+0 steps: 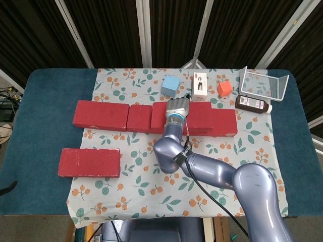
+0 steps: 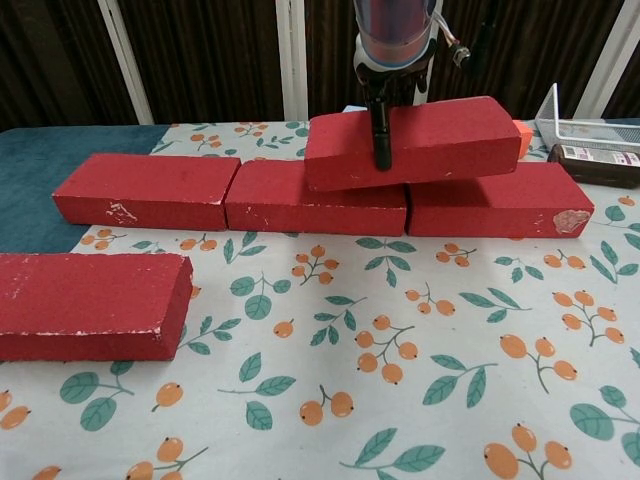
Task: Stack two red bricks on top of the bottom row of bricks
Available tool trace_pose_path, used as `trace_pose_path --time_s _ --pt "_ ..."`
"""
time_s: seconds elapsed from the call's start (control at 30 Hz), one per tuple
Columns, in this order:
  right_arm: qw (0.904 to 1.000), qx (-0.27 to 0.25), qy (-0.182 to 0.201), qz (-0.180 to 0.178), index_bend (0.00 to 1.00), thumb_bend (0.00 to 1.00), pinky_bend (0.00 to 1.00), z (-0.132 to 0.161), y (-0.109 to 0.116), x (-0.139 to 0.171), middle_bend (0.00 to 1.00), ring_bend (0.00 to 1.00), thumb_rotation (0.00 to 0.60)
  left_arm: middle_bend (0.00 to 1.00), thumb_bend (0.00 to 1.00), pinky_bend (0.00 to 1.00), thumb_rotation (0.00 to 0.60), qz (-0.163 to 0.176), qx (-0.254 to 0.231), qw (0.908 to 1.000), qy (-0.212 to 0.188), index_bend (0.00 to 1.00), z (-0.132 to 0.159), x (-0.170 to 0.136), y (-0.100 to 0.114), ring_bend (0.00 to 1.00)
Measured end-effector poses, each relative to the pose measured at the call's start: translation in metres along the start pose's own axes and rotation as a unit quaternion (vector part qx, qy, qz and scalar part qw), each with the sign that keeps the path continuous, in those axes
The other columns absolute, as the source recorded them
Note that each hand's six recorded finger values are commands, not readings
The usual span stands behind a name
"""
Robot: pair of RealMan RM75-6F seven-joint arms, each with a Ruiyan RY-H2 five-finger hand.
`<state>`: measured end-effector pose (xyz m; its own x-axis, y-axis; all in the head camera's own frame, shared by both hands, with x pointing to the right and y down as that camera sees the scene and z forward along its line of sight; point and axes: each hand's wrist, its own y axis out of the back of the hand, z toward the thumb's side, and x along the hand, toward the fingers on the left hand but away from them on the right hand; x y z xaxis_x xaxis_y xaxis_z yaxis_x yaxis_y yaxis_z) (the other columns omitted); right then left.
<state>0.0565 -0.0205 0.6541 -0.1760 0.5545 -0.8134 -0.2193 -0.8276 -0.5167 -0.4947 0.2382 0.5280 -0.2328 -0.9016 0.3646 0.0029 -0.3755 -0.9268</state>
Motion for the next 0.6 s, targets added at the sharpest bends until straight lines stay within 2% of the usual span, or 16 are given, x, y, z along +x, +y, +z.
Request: trace_pose_path --time_s 0.3,0.6 --pt "0.9994 -0.034 0.009 0.005 0.43 0.13 0.00 0.002 -0.002 -0.014 0.39 0.22 0.600 0.00 0.00 0.13 0.600 -0.001 0.005 1.0000 0.004 0.00 -0.001 0.001 -0.001 0.00" --pt "0.9989 -0.041 0.021 0.002 0.43 0.13 0.00 0.002 -0.004 -0.020 0.39 0.22 0.600 0.00 0.00 0.13 0.600 -0.001 0.008 0.9999 0.006 0.00 0.000 0.002 -0.002 0.00"
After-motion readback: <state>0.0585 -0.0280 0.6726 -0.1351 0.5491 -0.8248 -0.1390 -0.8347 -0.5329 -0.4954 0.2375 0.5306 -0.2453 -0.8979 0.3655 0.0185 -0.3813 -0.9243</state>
